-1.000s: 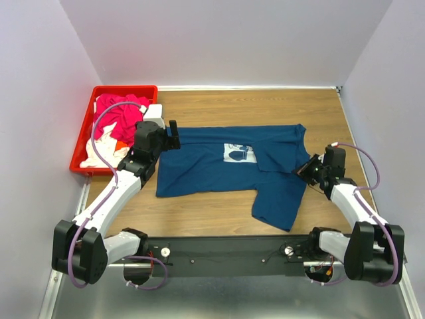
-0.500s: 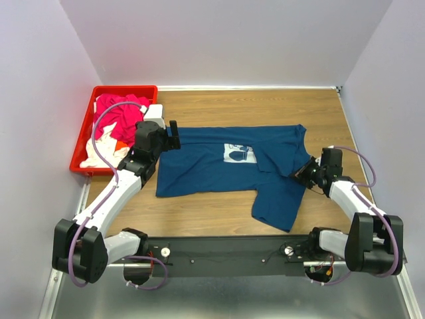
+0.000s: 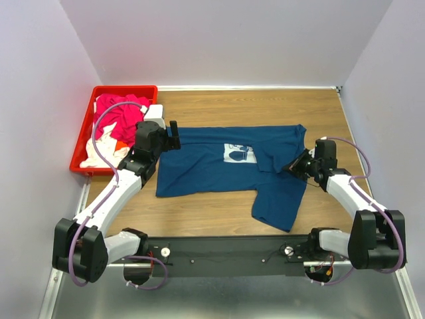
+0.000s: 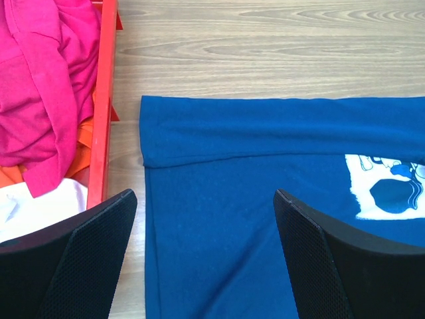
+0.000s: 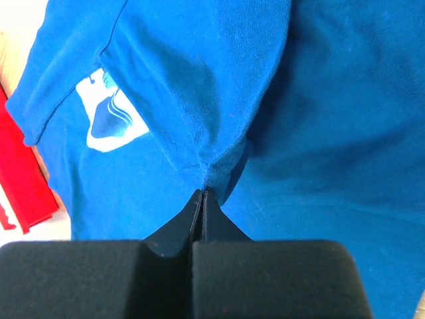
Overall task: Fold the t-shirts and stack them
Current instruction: Fold the tshirt
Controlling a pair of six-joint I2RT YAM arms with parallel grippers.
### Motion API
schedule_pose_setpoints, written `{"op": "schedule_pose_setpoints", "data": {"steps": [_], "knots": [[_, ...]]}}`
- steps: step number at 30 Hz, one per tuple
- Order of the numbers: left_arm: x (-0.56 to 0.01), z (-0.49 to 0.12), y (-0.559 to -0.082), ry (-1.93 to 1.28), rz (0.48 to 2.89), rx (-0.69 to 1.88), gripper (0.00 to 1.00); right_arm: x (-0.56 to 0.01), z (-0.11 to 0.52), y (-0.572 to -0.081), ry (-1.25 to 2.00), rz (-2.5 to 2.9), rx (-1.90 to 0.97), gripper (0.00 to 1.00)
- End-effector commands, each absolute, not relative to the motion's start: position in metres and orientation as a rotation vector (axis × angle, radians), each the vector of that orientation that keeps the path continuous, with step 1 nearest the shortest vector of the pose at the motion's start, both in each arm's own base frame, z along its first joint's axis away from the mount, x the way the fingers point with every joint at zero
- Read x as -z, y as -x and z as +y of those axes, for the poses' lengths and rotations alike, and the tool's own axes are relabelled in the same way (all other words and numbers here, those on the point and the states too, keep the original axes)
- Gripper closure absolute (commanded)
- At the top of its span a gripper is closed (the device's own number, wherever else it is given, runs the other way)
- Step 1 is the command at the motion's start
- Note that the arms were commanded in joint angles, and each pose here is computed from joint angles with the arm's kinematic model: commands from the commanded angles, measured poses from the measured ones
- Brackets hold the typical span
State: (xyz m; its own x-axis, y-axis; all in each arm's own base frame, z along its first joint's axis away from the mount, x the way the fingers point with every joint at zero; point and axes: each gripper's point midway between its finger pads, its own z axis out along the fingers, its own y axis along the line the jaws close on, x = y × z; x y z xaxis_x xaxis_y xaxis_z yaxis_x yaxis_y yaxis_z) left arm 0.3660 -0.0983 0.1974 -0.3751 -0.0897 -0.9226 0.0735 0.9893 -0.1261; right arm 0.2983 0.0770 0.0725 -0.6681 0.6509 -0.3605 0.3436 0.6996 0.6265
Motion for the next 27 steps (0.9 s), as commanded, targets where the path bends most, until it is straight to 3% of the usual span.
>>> {"op": "schedule_pose_setpoints", "data": {"steps": [1, 11, 15, 19, 25, 27], "knots": [[-0.201, -0.103, -0.369, -0.002, 1.945, 0.196, 0.09, -0.072, 0.088, -0.294, -0.765, 2.347, -0.723, 0.96], [-0.203, -0.104, -0.369, -0.003, 1.942, 0.199, 0.09, -0.053, 0.086, -0.281, -0.791, 2.388, -0.663, 0.93], [-0.202, -0.104, -0.369, -0.003, 1.942, 0.199, 0.09, -0.039, 0.081, -0.27, -0.79, 2.415, -0.613, 0.87], [-0.203, -0.103, -0.369, -0.003, 1.941, 0.199, 0.09, -0.047, 0.078, -0.276, -0.725, 2.415, -0.581, 0.77], [-0.201, -0.103, -0.369, 0.0, 1.944, 0.193, 0.09, -0.09, 0.074, -0.313, -0.476, 2.383, -0.459, 0.48], [-0.201, -0.102, -0.369, -0.001, 1.944, 0.191, 0.09, -0.1, 0.075, -0.324, -0.395, 2.387, -0.372, 0.47]]}}
